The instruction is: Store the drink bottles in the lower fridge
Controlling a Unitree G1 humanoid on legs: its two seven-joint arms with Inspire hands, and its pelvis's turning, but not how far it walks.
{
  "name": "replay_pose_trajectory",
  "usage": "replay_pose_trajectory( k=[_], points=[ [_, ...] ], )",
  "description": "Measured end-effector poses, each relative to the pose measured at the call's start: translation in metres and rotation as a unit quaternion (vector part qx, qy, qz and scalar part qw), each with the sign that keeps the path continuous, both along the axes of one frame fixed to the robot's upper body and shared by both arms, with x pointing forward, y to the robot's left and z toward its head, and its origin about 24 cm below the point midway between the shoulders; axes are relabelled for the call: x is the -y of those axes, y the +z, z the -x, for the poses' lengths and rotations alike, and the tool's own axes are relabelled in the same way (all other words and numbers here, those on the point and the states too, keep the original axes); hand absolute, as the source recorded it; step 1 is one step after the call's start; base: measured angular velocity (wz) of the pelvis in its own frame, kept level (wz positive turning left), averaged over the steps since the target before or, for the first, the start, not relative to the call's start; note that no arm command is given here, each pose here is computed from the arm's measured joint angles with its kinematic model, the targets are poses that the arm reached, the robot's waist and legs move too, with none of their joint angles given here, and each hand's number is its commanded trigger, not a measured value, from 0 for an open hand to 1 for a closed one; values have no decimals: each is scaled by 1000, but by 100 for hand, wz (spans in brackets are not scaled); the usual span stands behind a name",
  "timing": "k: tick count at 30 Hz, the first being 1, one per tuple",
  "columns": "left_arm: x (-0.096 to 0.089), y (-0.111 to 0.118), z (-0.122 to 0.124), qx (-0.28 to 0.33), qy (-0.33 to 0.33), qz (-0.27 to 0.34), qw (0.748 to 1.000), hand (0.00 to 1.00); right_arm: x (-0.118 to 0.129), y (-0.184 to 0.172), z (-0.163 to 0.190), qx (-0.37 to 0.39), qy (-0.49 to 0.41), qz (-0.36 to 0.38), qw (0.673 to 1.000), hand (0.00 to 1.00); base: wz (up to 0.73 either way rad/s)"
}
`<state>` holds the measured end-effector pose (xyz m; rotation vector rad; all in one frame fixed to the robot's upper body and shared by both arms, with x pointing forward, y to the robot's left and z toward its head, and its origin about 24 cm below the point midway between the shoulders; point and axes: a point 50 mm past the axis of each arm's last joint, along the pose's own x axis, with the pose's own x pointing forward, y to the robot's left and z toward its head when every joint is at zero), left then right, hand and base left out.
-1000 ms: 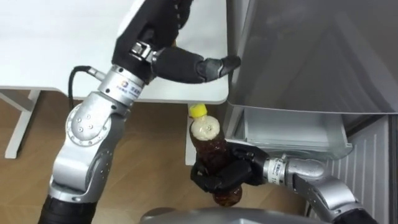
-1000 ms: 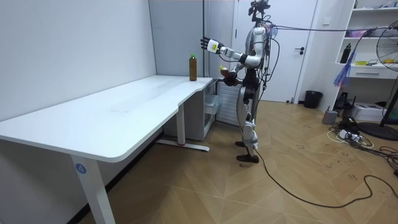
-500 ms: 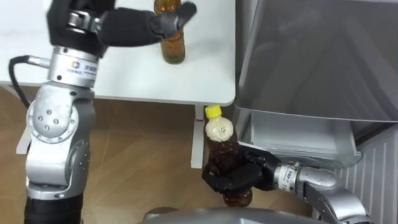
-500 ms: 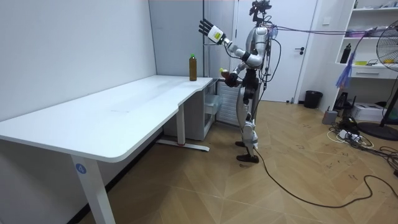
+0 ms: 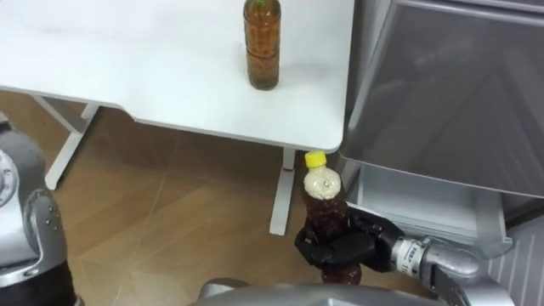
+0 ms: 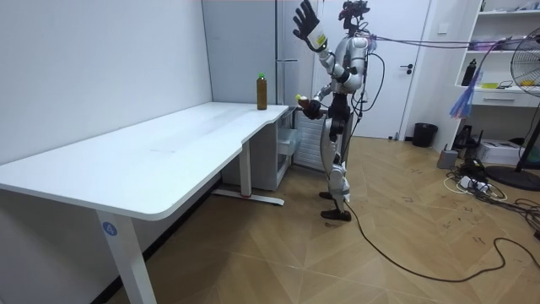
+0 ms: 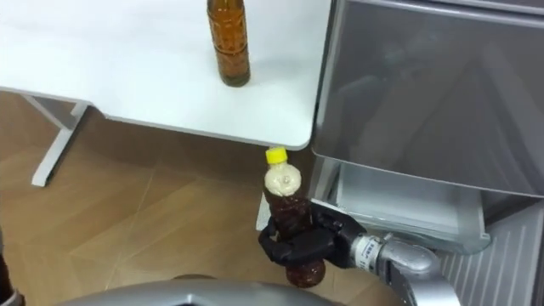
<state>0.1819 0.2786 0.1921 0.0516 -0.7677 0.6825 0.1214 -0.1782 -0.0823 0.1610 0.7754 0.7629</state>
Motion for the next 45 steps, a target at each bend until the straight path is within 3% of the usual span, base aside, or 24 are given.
replay_pose_trajectory(
  k=[5,8,12,15,20,26,33,38,45],
  points=[
    [-35,-32,17,-43,96,84,991,0,-1,4,-2,8,-5,3,1000,100,6],
    [-45,-55,21,-76,121,143,979,0,-3,3,-3,9,-14,5,1000,100,9],
    [-61,-104,30,-143,156,255,943,0,-3,1,-2,0,-31,18,999,100,3],
    [-66,-147,37,-209,179,332,902,0,-2,-1,-3,-6,-44,30,999,100,0],
    [-47,-217,48,-369,192,383,825,0,-6,-2,-7,-7,-65,40,997,100,0],
    [-21,-265,70,-492,164,401,755,0,-13,-4,-8,-22,-62,32,997,100,0],
    [-1,-305,103,-605,121,403,676,0,-15,-3,-12,-23,-55,33,998,100,-3],
    [13,-332,141,-698,77,394,593,0,-20,-4,-11,-37,-44,25,998,100,2],
    [26,-345,159,-778,5,327,537,0,-23,-3,-12,-45,-36,1,998,100,0]
  ],
)
